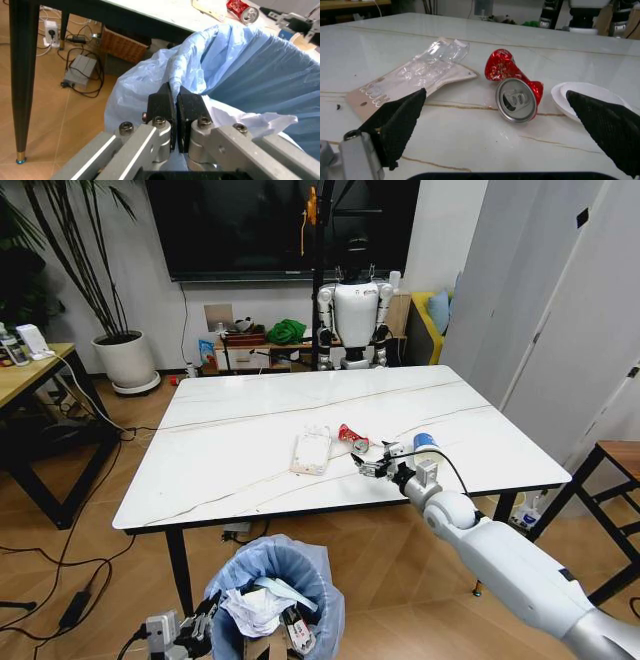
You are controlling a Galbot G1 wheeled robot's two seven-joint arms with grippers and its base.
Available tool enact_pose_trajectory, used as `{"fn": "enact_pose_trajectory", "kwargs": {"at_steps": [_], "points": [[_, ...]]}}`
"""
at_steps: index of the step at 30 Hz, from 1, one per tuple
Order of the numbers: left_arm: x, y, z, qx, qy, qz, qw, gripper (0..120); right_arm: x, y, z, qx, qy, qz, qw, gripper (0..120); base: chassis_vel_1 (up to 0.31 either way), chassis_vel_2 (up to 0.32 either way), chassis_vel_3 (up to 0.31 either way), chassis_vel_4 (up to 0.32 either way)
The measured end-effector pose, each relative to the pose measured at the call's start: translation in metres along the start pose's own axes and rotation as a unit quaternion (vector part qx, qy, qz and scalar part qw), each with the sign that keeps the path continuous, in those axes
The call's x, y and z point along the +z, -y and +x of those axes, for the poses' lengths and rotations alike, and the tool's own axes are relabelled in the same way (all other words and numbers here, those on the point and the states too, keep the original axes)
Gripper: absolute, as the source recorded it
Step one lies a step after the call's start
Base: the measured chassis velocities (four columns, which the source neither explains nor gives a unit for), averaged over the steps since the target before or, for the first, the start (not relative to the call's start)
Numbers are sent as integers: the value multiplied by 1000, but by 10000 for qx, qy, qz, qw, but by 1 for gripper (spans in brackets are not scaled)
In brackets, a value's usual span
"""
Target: Pick up the trash bin and place the trash from the table into it.
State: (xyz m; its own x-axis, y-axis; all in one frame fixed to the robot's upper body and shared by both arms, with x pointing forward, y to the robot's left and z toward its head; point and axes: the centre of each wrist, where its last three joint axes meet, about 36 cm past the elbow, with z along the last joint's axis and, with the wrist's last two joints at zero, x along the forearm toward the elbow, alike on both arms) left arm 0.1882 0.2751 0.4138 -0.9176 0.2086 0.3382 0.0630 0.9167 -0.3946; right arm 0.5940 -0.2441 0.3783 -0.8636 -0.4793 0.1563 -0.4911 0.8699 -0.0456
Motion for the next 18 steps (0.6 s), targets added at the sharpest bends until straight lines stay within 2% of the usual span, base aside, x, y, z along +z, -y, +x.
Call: {"fn": "enact_pose_trajectory", "kwargs": {"at_steps": [11, 18], "points": [[0, 0, 0, -42, 31, 32, 10000, 0, -4, -11, -47, 69, -62, 25, 10000, 100, 0, 0, 0, 0], [0, 0, 1, -57, 33, 40, 10000, 0, -3, 0, -50, 188, -129, 107, 9997, 100, 0, 0, 0, 0]]}}
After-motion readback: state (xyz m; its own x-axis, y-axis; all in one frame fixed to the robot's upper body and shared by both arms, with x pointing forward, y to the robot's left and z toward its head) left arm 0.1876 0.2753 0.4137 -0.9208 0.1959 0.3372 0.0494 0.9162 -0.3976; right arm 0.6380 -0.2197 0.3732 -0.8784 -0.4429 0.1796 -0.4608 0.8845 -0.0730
